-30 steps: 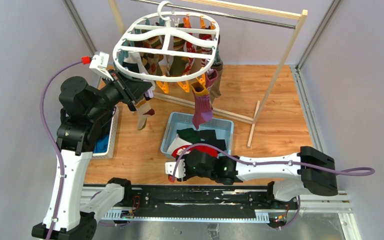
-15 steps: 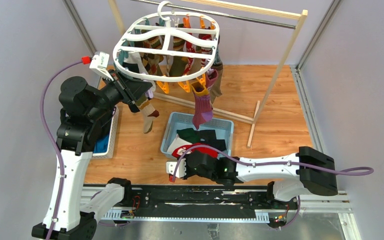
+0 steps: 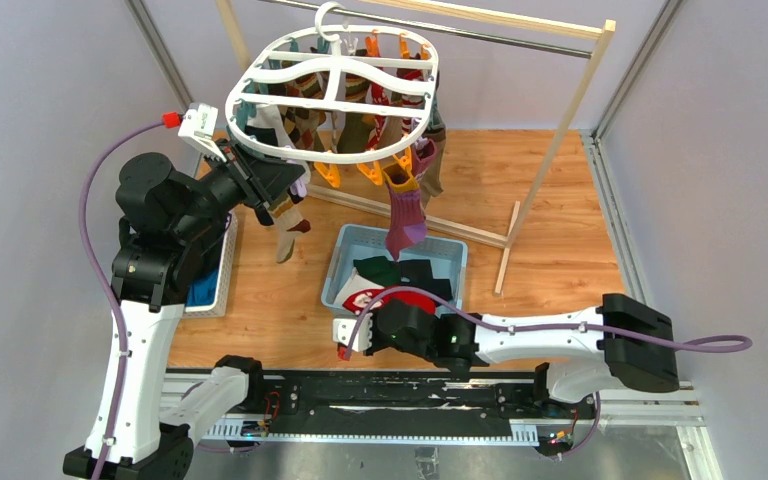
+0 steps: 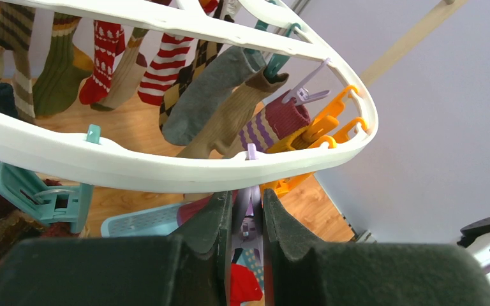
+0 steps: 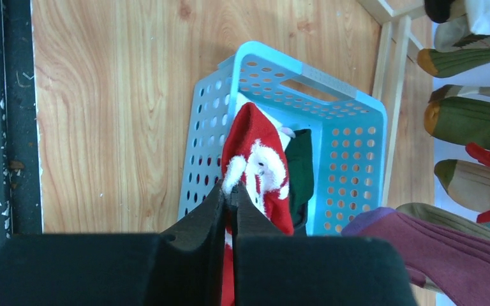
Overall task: Clip the socks to the hanger
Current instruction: Pick up the sock from the bin, then clamp the sock onto the hanger.
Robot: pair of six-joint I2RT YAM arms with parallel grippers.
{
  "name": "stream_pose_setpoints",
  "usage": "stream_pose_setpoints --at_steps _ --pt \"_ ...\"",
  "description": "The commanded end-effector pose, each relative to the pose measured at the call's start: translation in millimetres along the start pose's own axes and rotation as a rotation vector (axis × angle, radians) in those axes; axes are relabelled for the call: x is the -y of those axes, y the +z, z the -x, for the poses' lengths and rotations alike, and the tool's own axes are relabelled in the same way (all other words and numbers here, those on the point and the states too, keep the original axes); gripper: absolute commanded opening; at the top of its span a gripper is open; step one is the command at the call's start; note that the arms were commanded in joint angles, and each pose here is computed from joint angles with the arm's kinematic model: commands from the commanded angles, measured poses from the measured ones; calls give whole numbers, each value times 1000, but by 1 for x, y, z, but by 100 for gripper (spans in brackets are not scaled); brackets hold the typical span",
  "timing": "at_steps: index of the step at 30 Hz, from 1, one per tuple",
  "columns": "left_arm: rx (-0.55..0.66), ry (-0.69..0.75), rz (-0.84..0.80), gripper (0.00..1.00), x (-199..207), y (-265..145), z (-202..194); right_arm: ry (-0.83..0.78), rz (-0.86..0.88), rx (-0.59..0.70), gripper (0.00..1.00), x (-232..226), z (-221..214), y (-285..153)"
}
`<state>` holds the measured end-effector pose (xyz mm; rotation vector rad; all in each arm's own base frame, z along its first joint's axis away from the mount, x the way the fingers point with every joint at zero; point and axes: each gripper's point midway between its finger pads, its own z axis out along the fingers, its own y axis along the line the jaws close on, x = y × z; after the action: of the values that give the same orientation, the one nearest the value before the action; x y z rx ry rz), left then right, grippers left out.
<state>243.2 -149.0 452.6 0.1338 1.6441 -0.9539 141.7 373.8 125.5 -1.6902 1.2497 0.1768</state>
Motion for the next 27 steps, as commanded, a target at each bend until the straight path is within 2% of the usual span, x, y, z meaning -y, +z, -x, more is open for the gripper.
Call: stream_pose_setpoints --at_steps 1,7,17,23,27 --pt "-16 11 -33 2 13 -11 -2 85 -102 89 0 29 32 -16" --pt "-17 10 -40 2 14 -10 -2 210 -179 185 0 76 63 -50" --pt "-14 7 -58 2 18 -10 1 563 -333 353 0 180 97 -126" --pt "-15 2 -80 2 22 -11 0 658 -209 364 0 174 119 -127" --pt "-21 -3 -102 2 26 -12 -2 684 -110 418 0 161 135 -119"
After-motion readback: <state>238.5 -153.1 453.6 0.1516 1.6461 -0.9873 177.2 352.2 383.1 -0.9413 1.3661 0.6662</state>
